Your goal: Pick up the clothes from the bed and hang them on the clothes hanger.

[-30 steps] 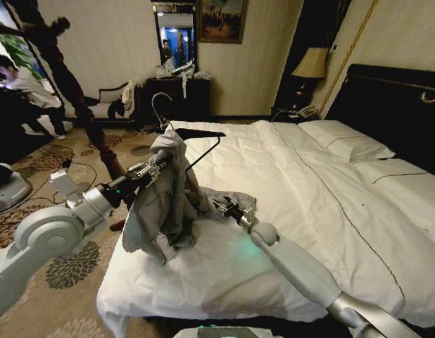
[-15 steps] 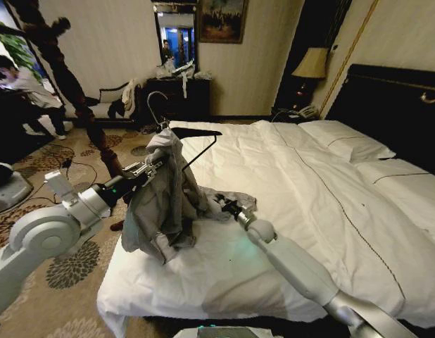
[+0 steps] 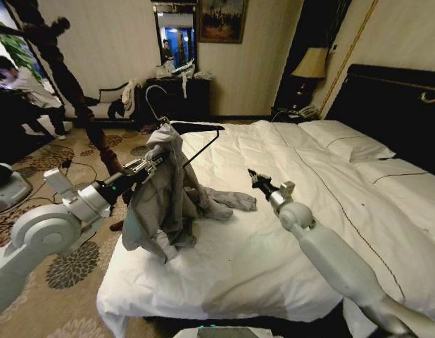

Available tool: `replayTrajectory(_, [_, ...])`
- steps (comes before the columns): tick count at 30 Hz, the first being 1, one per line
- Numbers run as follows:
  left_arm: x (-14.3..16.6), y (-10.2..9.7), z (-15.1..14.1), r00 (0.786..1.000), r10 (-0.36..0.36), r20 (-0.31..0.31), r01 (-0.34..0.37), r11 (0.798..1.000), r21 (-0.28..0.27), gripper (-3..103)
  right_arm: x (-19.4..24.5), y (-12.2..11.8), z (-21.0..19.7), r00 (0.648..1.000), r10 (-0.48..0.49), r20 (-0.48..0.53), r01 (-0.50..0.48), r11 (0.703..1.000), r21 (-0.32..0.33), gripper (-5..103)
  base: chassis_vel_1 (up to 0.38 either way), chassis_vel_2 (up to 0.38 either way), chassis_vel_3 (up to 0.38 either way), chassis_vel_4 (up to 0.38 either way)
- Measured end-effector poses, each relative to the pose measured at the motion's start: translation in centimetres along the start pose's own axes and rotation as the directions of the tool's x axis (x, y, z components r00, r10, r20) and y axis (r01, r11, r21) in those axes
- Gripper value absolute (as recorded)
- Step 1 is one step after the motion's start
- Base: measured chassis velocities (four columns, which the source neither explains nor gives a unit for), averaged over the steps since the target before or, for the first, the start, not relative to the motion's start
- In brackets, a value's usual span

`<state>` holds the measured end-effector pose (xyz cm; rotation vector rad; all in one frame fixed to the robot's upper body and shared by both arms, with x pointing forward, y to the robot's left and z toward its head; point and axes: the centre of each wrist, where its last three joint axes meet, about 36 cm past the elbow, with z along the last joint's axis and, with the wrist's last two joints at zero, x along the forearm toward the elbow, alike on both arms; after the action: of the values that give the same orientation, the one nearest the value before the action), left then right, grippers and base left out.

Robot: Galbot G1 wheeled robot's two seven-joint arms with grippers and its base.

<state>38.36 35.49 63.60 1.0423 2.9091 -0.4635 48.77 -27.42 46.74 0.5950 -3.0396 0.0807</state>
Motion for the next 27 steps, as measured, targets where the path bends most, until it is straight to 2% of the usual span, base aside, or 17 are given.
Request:
replayTrajectory(2, [0.0,0.5,0.3,1.000,-0.004,-0.006,0.004,1.000,0.002,16,0.0,0.3,0.3,1.000,-0.002,-0.004,0.002,1.000,0.000,6,0.000,0.000,0.000,0.000])
replayTrajectory(3, [0.1,2.0,1.2,1.000,0.006,-0.027,-0.005,1.000,0.010,16,-0.1,1.0,1.3,1.000,-0.005,-0.017,0.005,1.000,-0.008,17,0.000,0.000,0.000,0.000])
replayTrajectory(4, [0.0,2.5,1.5,0.999,0.016,-0.035,-0.016,1.000,0.010,16,-0.2,1.3,1.7,1.000,-0.007,-0.021,0.007,1.000,-0.015,17,0.000,0.000,0.000,0.000])
replayTrajectory(5, [0.0,3.4,2.3,0.998,0.029,-0.050,-0.029,1.000,0.007,16,-0.1,2.0,2.4,0.999,-0.011,-0.034,0.010,1.000,-0.024,22,0.000,0.000,0.000,0.000])
replayTrajectory(6, [-0.1,4.2,3.1,0.998,0.028,-0.063,-0.028,1.000,0.001,16,0.0,2.5,3.2,0.999,-0.016,-0.047,0.014,1.000,-0.025,27,0.000,0.000,0.000,0.000])
replayTrajectory(7, [-0.1,4.2,3.1,0.998,0.028,-0.063,-0.028,1.000,0.001,16,0.0,2.5,3.2,0.999,-0.016,-0.047,0.014,1.000,-0.025,27,0.000,0.000,0.000,0.000])
replayTrajectory(9, [0.0,5.5,4.5,0.997,0.013,-0.078,-0.014,1.000,-0.001,16,0.1,3.3,4.2,0.998,-0.024,-0.063,0.023,1.000,-0.021,38,0.000,0.000,0.000,0.000])
replayTrajectory(10, [0.1,6.1,5.1,0.997,0.006,-0.082,-0.006,1.000,-0.002,16,0.1,3.7,4.6,0.997,-0.029,-0.068,0.027,0.999,-0.023,38,0.000,0.000,0.000,0.000])
replayTrajectory(11, [0.3,7.3,6.1,0.997,-0.015,-0.080,0.014,1.000,-0.005,16,0.0,4.3,5.1,0.997,-0.035,-0.075,0.033,0.999,-0.030,44,0.000,0.000,0.000,0.000])
replayTrajectory(12, [0.3,7.3,6.1,0.997,-0.015,-0.080,0.014,1.000,-0.005,16,0.0,4.3,5.1,0.997,-0.035,-0.075,0.033,0.999,-0.030,44,0.000,0.000,0.000,0.000])
replayTrajectory(17, [1.7,11.3,8.2,0.992,-0.118,-0.042,0.119,0.993,0.023,16,-0.7,5.8,6.6,0.994,-0.057,-0.092,0.054,0.998,-0.036,71,0.000,0.000,0.000,0.000])
replayTrajectory(19, [2.0,12.0,8.5,0.990,-0.134,-0.036,0.135,0.990,0.029,16,-0.8,6.2,6.7,0.993,-0.066,-0.094,0.062,0.997,-0.038,71,0.000,0.000,0.000,0.000])
replayTrajectory(21, [2.9,13.6,9.2,0.985,-0.172,-0.028,0.173,0.984,0.042,16,-1.2,7.3,7.3,0.991,-0.086,-0.102,0.082,0.996,-0.040,82,0.000,0.000,0.000,0.000])
replayTrajectory(22, [2.9,13.6,9.2,0.985,-0.172,-0.028,0.173,0.984,0.042,16,-1.2,7.3,7.3,0.991,-0.086,-0.102,0.082,0.996,-0.040,82,0.000,0.000,0.000,0.000])
replayTrajectory(25, [4.3,15.2,10.3,0.977,-0.215,-0.014,0.215,0.974,0.065,16,-2.8,9.3,8.3,0.987,-0.114,-0.115,0.108,0.992,-0.058,97,0.000,0.000,0.000,0.000])
replayTrajectory(27, [4.8,15.5,10.6,0.973,-0.230,-0.012,0.230,0.971,0.072,16,-3.4,9.8,8.4,0.986,-0.120,-0.117,0.114,0.992,-0.062,99,0.000,0.000,0.000,0.000])
